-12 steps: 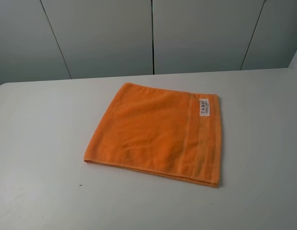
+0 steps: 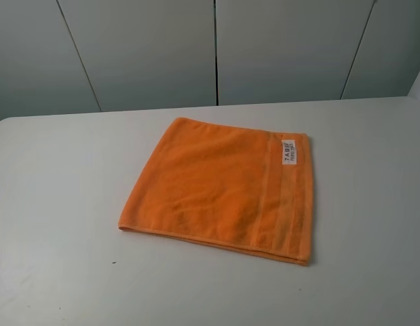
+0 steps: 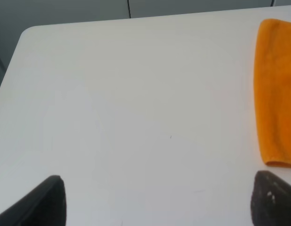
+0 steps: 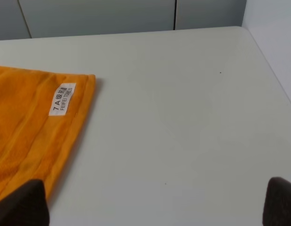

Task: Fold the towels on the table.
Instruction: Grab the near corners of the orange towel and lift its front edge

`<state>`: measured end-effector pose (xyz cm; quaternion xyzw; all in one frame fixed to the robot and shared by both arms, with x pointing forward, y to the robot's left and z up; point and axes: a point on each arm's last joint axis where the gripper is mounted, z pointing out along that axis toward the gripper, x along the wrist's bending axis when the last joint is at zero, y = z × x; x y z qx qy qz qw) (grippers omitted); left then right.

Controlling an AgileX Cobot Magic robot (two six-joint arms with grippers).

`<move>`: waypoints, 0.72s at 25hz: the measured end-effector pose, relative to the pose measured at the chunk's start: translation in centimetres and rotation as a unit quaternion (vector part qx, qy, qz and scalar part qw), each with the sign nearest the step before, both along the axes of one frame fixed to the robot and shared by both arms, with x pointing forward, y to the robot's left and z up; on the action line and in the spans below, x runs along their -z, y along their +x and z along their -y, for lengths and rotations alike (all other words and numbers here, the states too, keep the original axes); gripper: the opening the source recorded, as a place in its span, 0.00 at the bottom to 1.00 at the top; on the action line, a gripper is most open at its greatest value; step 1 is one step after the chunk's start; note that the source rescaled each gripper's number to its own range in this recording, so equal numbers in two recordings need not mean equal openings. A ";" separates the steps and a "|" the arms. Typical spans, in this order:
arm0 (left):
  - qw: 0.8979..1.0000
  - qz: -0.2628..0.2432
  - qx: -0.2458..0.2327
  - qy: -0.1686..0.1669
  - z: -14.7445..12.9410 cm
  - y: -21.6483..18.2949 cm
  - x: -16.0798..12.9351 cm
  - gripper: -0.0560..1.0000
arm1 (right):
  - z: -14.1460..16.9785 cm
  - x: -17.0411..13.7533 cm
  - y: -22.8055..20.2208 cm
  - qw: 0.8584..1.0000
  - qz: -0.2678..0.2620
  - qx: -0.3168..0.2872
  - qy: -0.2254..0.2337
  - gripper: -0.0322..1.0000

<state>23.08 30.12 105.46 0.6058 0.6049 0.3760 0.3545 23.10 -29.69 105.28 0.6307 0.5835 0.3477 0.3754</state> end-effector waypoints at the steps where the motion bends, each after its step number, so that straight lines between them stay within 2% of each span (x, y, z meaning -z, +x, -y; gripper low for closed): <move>1: 1.000 0.000 0.000 0.000 0.0 0.0 0.0 1.00 | 0.0 0.0 0.0 1.000 0.000 0.000 0.000 0.98; 12: 1.000 0.000 0.000 0.000 0.0 0.0 0.0 1.00 | 0.0 0.0 0.0 1.000 0.000 0.000 0.000 0.98; 13: 1.000 0.000 0.001 0.009 -0.1 0.0 0.0 1.00 | 0.0 0.0 0.0 1.000 0.000 0.000 0.000 0.98; 16: 0.998 0.005 0.009 0.067 -0.4 0.0 -0.1 1.00 | 0.0 0.0 0.0 1.000 0.000 0.000 0.000 0.98; 18: 0.997 0.007 0.010 0.078 -0.5 0.1 -0.2 1.00 | 0.0 0.0 0.0 1.000 0.000 0.000 0.000 0.98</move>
